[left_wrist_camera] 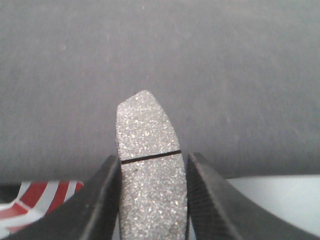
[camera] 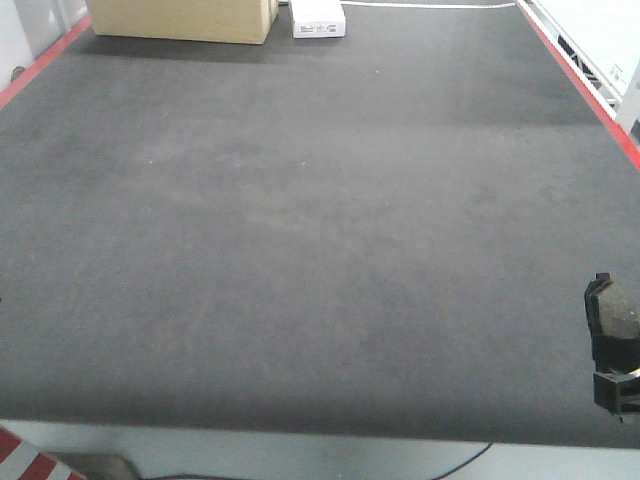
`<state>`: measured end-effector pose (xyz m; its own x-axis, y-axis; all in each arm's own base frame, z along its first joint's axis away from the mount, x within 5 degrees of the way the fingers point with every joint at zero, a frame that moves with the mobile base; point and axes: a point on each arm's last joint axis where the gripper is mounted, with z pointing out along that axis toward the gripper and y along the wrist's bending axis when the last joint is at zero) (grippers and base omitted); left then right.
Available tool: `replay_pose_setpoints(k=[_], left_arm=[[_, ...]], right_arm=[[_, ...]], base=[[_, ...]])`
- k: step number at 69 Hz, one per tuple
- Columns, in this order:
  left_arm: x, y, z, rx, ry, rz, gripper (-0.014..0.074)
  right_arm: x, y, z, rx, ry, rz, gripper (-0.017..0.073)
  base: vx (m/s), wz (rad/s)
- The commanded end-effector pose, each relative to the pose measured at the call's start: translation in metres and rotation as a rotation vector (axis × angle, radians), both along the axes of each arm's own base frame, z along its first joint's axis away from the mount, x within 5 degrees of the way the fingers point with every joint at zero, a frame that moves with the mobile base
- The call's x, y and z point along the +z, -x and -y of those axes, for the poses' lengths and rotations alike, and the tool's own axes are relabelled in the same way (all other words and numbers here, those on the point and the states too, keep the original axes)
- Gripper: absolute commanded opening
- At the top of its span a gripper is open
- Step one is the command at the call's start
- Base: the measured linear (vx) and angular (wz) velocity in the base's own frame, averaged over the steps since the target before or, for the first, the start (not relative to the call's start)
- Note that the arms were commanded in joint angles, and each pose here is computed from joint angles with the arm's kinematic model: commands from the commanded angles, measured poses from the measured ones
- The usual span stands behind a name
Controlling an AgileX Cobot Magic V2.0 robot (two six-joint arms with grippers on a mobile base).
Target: Move and align brake pads A on conveyor
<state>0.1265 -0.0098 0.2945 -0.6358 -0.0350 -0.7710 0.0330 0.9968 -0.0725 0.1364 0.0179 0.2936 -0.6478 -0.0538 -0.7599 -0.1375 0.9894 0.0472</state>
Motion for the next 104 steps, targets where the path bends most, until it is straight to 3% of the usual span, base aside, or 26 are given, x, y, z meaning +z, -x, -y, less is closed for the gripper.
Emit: replay_pose_setpoints(k=[1,104], left_arm=[[0.015,-0.0049,0.0008,0.001,0.015,0.109,0.0056],[0.015,-0.0049,0.0008,0.001,0.015,0.109,0.0056]], right_arm=[[0.0159,-0.0039,0.0001,-0.008,-0.014,0.11,0.006],[0.0159,-0.0039,0.0001,-0.008,-0.014,0.111,0.006]], base=[[0.19,-0.03],[0.1,-0.04]])
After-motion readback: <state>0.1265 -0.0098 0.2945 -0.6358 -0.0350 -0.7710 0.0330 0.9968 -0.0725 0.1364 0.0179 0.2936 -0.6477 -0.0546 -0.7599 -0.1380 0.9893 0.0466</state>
